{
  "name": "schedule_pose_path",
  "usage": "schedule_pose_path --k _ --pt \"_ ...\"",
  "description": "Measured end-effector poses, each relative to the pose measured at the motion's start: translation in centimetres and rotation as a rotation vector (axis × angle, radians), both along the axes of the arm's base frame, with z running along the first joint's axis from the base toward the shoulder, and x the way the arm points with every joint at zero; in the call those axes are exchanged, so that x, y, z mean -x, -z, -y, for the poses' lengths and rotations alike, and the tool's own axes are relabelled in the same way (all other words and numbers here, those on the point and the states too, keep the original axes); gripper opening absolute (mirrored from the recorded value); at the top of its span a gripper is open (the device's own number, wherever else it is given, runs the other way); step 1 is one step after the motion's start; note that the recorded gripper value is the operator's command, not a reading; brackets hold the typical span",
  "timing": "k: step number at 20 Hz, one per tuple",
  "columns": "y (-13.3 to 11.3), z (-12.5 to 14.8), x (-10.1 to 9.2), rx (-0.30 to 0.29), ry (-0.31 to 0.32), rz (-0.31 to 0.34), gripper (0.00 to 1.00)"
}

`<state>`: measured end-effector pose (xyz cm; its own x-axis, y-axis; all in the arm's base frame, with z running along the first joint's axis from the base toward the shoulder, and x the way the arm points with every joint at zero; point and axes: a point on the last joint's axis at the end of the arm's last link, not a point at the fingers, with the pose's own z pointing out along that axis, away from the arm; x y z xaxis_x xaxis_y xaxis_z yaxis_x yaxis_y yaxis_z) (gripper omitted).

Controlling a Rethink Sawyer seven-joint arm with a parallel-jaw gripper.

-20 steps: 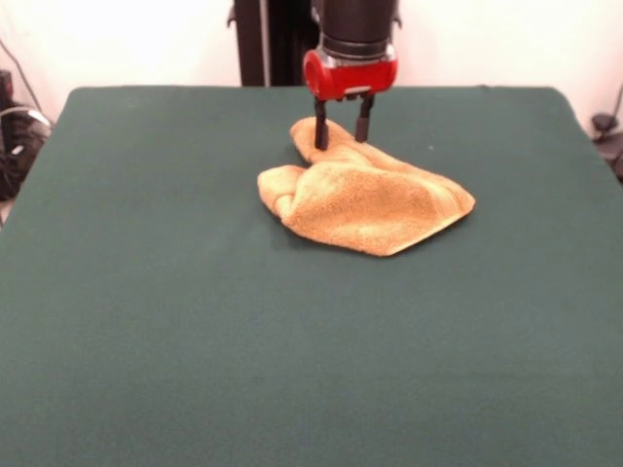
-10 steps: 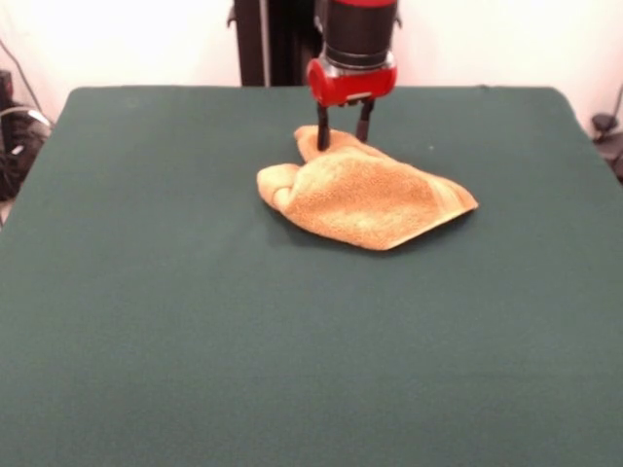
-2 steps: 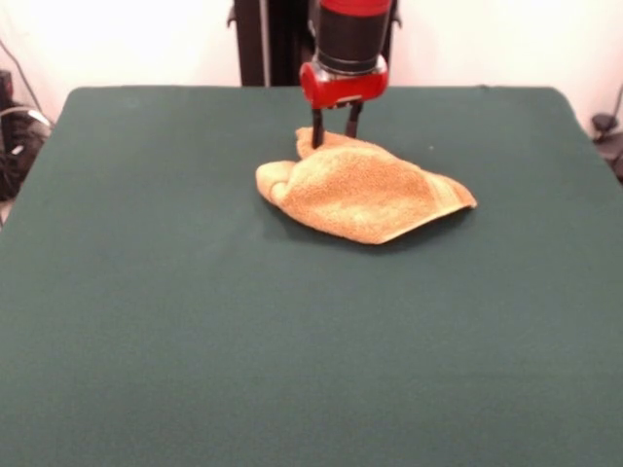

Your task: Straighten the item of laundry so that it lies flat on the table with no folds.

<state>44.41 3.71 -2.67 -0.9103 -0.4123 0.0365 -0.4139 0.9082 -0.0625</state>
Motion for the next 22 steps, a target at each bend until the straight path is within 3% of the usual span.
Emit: schedule_pose_path --k 22 --pt "-0.17 0.04 -0.47 0.006 0.059 -0.002 0.00"
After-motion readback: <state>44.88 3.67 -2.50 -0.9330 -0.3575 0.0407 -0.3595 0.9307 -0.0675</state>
